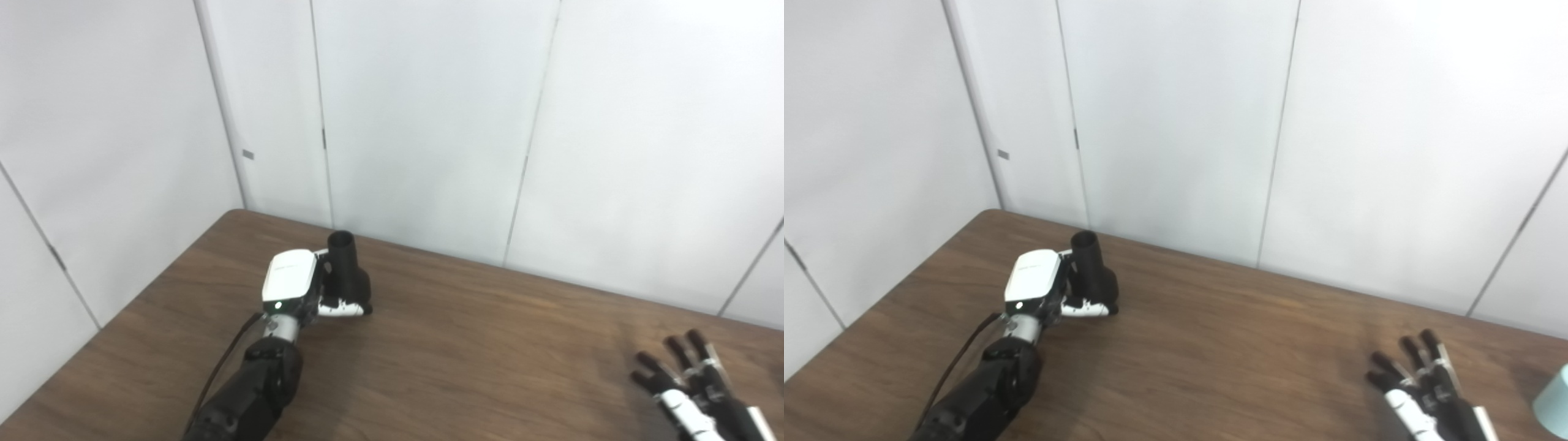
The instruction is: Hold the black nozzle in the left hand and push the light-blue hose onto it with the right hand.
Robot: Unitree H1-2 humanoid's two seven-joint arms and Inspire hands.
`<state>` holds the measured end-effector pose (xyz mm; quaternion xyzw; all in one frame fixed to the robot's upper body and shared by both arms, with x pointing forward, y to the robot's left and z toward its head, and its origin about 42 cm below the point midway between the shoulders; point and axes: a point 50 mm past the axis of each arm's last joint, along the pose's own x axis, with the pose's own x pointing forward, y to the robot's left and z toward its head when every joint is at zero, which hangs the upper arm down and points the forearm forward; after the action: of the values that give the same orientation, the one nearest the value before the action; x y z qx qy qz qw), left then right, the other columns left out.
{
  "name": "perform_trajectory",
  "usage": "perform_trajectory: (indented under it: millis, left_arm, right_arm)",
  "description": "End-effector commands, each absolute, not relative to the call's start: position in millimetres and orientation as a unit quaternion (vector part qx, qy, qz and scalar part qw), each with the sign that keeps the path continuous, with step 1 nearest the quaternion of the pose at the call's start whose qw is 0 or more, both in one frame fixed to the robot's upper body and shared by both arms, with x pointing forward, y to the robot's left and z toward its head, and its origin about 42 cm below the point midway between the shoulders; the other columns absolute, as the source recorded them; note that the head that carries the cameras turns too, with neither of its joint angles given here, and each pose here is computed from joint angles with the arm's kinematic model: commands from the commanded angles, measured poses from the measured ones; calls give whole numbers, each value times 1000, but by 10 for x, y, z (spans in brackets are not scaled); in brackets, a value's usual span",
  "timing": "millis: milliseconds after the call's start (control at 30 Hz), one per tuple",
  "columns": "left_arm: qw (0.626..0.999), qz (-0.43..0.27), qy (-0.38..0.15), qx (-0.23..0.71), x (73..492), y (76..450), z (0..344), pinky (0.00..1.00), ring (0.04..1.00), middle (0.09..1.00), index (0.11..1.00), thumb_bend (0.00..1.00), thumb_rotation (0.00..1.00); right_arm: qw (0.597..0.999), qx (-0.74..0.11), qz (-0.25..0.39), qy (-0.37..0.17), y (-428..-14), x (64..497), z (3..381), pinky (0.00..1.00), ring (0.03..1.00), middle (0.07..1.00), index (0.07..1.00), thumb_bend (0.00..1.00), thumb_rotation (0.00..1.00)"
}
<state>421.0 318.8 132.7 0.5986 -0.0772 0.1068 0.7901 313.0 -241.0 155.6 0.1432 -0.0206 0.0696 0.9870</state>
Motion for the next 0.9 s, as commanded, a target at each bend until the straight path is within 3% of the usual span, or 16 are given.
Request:
perform_trajectory:
  millis: [0, 233, 467, 867]
  left_arm:
    - [813, 3, -93, 575, 4000, 2631, 965, 290, 402, 419, 500, 524, 0]
    - [821, -73, -148, 546, 3893, 2132, 958, 284, 413, 437, 498, 526, 0]
    - [808, -140, -181, 542, 3822, 1780, 866, 269, 387, 427, 498, 525, 0]
    - [788, -247, -201, 526, 3675, 1253, 622, 284, 395, 412, 502, 523, 0]
  right_arm:
    - [983, 143, 84, -83, -2412, 3236, 1727, 623, 739, 926, 960, 525, 203]
    - [980, 155, 78, -92, -2366, 3294, 1607, 500, 674, 859, 870, 743, 265]
    - [982, 141, 72, -98, -2313, 3310, 1582, 509, 670, 844, 866, 757, 304]
    - [985, 141, 52, -89, -2287, 3284, 1572, 533, 664, 826, 845, 779, 285]
